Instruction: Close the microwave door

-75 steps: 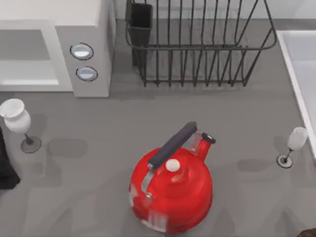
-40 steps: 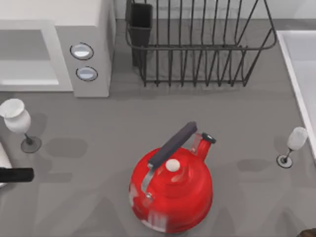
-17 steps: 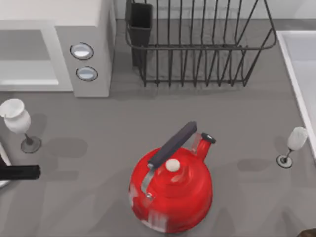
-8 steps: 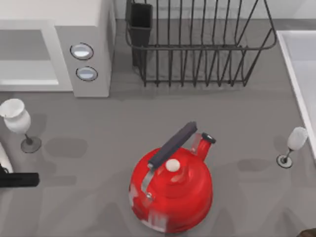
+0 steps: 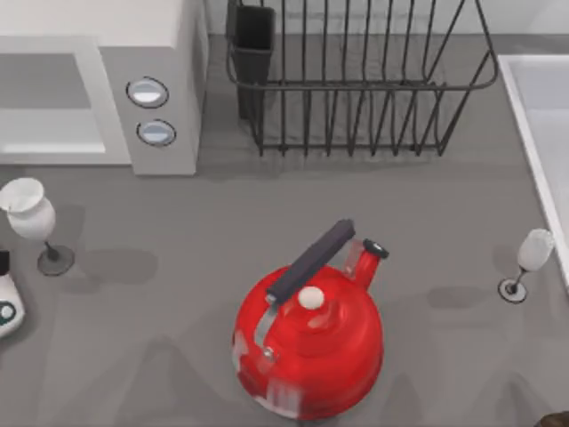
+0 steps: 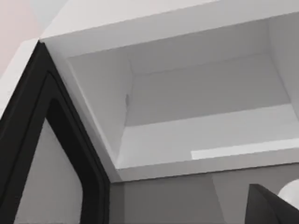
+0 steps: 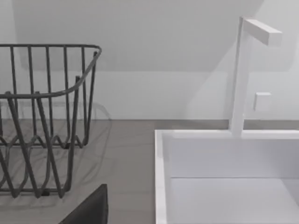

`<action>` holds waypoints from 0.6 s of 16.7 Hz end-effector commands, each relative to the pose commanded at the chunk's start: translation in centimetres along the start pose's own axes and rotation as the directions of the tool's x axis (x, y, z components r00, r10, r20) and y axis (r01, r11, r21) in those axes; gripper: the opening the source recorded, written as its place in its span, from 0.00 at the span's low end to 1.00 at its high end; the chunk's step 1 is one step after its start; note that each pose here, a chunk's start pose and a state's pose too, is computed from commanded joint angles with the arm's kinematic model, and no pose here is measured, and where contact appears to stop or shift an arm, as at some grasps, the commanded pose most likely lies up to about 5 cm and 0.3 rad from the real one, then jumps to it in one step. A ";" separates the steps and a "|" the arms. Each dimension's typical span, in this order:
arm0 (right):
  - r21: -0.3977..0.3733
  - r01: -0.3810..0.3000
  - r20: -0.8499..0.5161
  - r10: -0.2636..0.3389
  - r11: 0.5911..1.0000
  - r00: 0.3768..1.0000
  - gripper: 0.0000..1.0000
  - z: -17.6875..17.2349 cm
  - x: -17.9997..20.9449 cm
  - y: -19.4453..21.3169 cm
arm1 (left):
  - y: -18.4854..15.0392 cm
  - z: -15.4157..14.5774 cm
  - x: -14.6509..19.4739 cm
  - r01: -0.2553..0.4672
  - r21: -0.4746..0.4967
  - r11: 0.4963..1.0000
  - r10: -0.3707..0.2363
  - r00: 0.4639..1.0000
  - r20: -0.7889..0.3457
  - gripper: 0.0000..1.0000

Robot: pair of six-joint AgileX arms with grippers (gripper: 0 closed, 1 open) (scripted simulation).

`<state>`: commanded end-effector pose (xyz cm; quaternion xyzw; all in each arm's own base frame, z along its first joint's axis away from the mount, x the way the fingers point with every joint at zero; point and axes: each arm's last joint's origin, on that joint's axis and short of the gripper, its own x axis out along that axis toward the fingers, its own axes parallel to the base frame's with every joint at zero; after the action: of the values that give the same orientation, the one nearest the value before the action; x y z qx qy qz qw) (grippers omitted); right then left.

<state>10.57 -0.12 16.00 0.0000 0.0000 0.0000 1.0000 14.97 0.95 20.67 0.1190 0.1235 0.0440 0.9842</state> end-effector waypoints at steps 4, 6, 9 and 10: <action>0.000 0.000 0.000 0.000 1.000 1.000 1.00 0.0 0.0 0.0 | 6.0 2.1 4.5 0.029 0.066 0.997 -0.009 0.959 -0.284 0.00; 0.000 0.000 0.000 0.000 1.000 1.000 1.00 0.0 0.0 0.0 | 10.1 2.0 6.6 0.066 0.040 0.997 -0.044 0.916 -0.399 0.00; 0.000 0.000 0.000 0.000 1.000 1.000 1.00 0.0 0.0 0.0 | 16.8 0.6 8.4 0.107 -0.053 0.993 -0.120 0.858 -0.500 0.00; 0.000 0.000 0.000 0.000 1.000 1.000 1.00 0.0 0.0 0.0 | 18.9 -0.1 8.5 0.115 -0.091 0.989 -0.146 0.845 -0.515 0.00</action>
<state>10.57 -0.12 16.00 0.0000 0.0000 0.0000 1.0000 22.11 20.29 23.27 0.0663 0.3913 0.0110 0.9178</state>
